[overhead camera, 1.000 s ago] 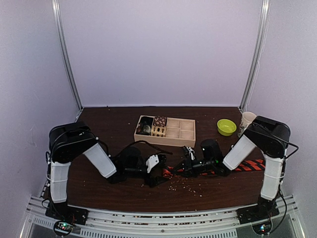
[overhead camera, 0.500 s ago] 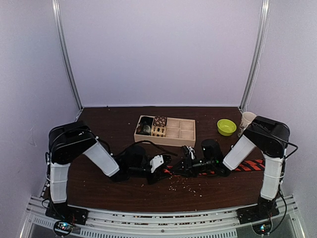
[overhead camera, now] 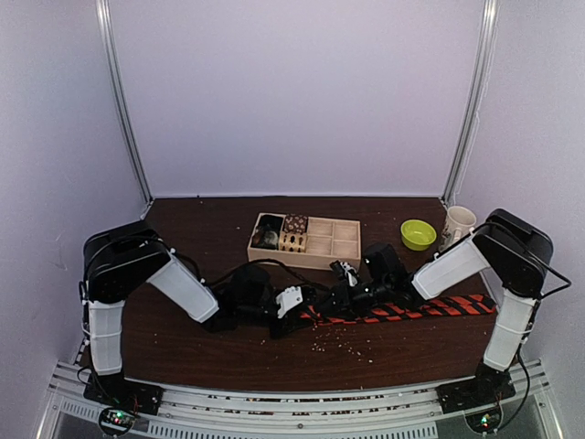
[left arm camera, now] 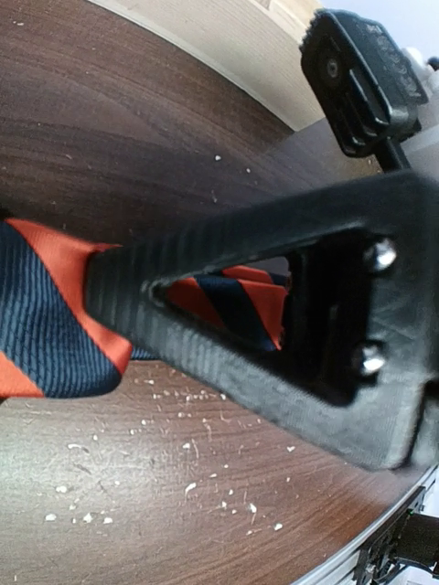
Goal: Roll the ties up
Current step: Roll the tie at the center of the board.
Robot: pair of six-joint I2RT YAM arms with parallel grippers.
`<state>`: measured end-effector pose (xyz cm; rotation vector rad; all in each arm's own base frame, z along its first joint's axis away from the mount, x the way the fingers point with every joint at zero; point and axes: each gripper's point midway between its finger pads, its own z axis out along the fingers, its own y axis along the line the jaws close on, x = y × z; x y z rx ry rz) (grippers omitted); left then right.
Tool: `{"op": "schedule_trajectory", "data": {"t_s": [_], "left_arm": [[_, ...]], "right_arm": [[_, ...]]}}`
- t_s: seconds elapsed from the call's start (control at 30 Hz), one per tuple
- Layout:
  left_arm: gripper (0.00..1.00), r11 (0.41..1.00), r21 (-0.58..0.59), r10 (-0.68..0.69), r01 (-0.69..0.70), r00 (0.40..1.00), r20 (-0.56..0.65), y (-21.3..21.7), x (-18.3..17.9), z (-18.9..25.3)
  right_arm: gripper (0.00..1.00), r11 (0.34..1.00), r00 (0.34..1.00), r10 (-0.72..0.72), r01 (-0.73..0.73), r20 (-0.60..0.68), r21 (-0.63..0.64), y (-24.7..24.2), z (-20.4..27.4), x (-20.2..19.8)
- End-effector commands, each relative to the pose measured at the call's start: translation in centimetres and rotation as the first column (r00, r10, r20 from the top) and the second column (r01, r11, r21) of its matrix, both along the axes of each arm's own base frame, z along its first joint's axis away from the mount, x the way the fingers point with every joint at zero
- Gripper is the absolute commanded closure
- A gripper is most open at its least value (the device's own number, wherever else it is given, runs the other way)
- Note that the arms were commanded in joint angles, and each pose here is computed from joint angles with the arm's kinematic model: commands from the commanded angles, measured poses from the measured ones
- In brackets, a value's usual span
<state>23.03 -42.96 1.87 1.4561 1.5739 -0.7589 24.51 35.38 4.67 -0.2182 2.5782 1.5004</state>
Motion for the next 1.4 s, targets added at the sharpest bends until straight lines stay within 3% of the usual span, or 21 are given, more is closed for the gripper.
{"op": "schedule_trajectory", "data": {"t_s": [0.0,0.07,0.13,0.3,0.43,0.73,1.07,1.2,1.37], "left_arm": [[0.7,0.997,0.074,0.005,-0.003,1.0,-0.024,0.9,-0.2,-1.6],[0.69,0.998,0.069,0.008,-0.007,1.0,-0.023,1.0,-0.2,-1.5],[0.65,0.998,0.064,0.015,-0.013,1.0,-0.024,1.1,-0.1,-1.4],[0.39,0.999,-0.04,0.024,-0.024,1.0,-0.014,1.6,-0.2,0.7],[0.33,0.997,-0.08,0.018,-0.02,1.0,-0.021,1.9,-0.6,1.1],[0.34,0.982,-0.191,-0.017,0.004,0.998,-0.065,-0.1,-0.4,2.2],[0.57,0.968,-0.233,-0.115,0.09,0.989,-0.092,-3.6,-1.7,3.1],[0.6,0.974,-0.204,-0.121,0.098,0.987,-0.105,-4.8,-1.6,2.1],[0.6,0.995,-0.056,-0.088,0.082,0.99,-0.107,-4.7,-0.7,-1.0]], "right_arm": [[0.92,0.998,0.999,0.036,-0.037,-0.019,-0.043,0.2,-1.2,-1.0],[1.0,0.997,0.999,0.035,-0.036,-0.026,-0.063,-0.2,-1.7,-1.2],[1.0,0.996,0.999,0.025,-0.027,-0.029,-0.089,-1.1,-2.4,-1.2],[1.0,0.984,1.0,0.0,-0.002,-0.013,-0.179,-3.4,-5.0,-0.7],[1.0,0.98,1.0,-0.007,0.001,-0.027,-0.199,-4.0,-6.4,-0.9],[1.0,0.965,0.999,-0.042,0.033,-0.029,-0.26,-5.4,-8.5,-0.9],[1.0,0.968,0.999,-0.047,0.038,-0.027,-0.248,-5.1,-8.4,-0.6],[1.0,0.969,0.999,-0.049,0.041,-0.024,-0.243,-5.0,-8.3,-0.5],[1.0,0.972,0.998,-0.052,0.047,-0.018,-0.23,-4.8,-7.9,-0.4]]}}
